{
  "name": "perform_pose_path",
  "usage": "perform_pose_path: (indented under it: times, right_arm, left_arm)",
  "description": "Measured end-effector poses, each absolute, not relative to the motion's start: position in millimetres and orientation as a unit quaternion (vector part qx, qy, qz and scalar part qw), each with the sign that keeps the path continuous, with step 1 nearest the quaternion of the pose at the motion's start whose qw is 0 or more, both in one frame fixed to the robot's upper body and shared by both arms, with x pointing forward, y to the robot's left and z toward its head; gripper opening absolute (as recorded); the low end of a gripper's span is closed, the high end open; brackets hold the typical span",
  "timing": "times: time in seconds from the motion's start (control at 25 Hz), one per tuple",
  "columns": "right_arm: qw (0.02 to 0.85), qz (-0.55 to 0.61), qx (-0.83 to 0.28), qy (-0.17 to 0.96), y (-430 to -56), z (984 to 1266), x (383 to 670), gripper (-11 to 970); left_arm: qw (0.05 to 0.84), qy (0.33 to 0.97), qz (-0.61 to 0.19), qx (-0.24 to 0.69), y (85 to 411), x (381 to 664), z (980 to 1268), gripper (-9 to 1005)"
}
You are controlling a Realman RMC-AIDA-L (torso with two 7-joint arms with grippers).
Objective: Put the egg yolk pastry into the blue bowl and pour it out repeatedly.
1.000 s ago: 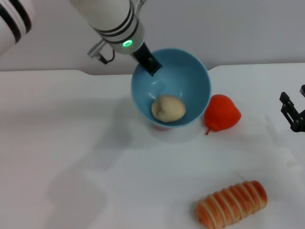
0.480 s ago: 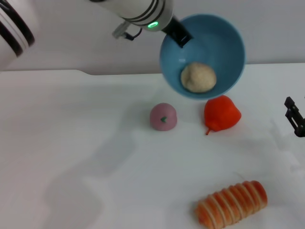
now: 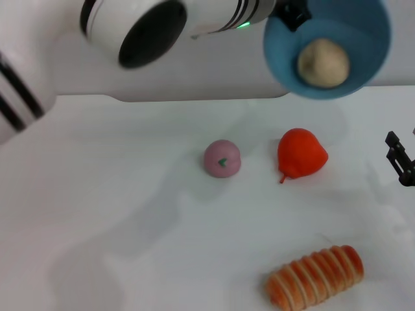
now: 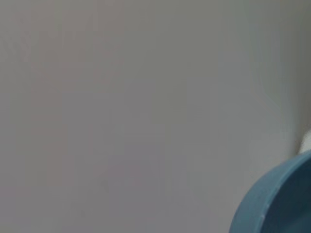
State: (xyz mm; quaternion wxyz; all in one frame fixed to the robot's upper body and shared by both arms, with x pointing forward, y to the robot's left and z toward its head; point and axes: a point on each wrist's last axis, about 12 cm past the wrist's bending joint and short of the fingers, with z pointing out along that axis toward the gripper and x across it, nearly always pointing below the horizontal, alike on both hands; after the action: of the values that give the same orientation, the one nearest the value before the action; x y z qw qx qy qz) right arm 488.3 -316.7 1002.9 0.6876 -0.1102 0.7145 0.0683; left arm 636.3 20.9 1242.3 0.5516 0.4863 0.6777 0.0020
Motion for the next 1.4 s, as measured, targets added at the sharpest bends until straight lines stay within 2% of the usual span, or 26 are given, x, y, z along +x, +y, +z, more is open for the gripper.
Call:
perform_pose_path:
  times: [0.2, 0.48, 1.0, 1.4]
  right_arm:
    - [0.691, 0.072, -0.108, 0.711, -315.7, 1003.4, 487.3, 482]
    - [0.691, 0.074, -0.104, 0.711, -315.4, 1003.7, 488.0, 483]
    - [0.689, 0.082, -0.101, 0.713, -312.4, 1002.9, 488.2, 482]
    - [0.691, 0.083, -0.102, 0.711, -311.7, 1003.9, 490.1, 482]
  left_arm:
    - [0.615, 0.630, -0.028, 0.474, 24.5, 629.3, 1237.4, 0]
    - [0.661, 0.582, -0.046, 0.471, 23.2, 628.6, 1223.4, 0]
    - [0.714, 0.495, -0.094, 0.486, 6.3, 616.0, 1206.5, 0]
    - [0.725, 0.468, -0.048, 0.503, 6.5, 622.0, 1214.5, -1]
